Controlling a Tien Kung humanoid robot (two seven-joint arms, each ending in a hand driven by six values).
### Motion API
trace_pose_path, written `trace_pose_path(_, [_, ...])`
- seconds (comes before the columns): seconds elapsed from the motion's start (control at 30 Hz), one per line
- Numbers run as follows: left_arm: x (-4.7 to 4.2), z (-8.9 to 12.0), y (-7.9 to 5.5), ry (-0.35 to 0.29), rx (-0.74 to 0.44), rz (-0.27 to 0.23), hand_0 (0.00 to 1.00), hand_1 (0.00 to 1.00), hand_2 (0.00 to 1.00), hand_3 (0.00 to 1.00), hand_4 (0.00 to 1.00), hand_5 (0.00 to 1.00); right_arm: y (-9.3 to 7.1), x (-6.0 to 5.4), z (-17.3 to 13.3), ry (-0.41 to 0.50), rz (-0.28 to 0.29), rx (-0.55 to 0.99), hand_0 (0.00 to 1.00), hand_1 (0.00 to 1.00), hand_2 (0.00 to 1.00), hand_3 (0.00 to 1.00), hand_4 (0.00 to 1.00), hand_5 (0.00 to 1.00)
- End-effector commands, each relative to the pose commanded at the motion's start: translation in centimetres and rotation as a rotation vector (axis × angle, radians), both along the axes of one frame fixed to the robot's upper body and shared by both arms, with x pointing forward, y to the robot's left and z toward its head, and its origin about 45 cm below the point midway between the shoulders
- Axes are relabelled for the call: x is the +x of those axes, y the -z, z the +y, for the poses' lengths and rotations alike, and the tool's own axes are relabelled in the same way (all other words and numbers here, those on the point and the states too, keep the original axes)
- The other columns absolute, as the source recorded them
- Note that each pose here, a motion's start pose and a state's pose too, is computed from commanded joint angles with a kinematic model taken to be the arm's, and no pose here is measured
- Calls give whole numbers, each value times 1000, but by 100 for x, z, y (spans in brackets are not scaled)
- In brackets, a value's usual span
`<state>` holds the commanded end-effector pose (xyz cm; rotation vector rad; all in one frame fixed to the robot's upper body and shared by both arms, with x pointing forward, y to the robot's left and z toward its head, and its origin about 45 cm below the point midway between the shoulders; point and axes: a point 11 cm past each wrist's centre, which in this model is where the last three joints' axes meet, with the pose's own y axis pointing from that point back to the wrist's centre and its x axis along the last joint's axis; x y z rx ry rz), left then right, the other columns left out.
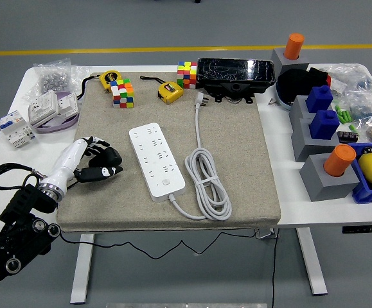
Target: Put the plug near the board,insert it into the board,press the button,pull the plug out
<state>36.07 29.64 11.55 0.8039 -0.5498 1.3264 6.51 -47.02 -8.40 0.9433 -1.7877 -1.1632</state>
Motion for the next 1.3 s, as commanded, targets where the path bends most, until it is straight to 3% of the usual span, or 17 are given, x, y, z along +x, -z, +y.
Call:
trace_pose_path(0.1, [26,-14,-20,0,-4,-21,501,525,503,546,834,256,-3,7,-5,0,-1,-1,582,672,685,615,977,517])
trace_pose_path(0.13, [35,-17,-27,0,-2,-28,391,381,428,514,638,126,-4,6,-7,1,-1,-2,582,672,685,616,977,518])
trace_pose_path(0.3, [61,-29,-54,5,12,-50,391,381,428,514,638,126,-3,-5,-11,2,1,-2,582,672,685,616,977,518])
trace_pose_path(0.33, [65,-32,-55,7,19,-51,358,358,401,511,594,48,-3,-7,-11,1,2,-2,582,672,685,616,977,518])
trace_pose_path(1.3, [83,-84,-108,58,16,-74,348,348,387,509,579,14,-17,46,-15,-9,-6,-4,581,672,685,616,977,519])
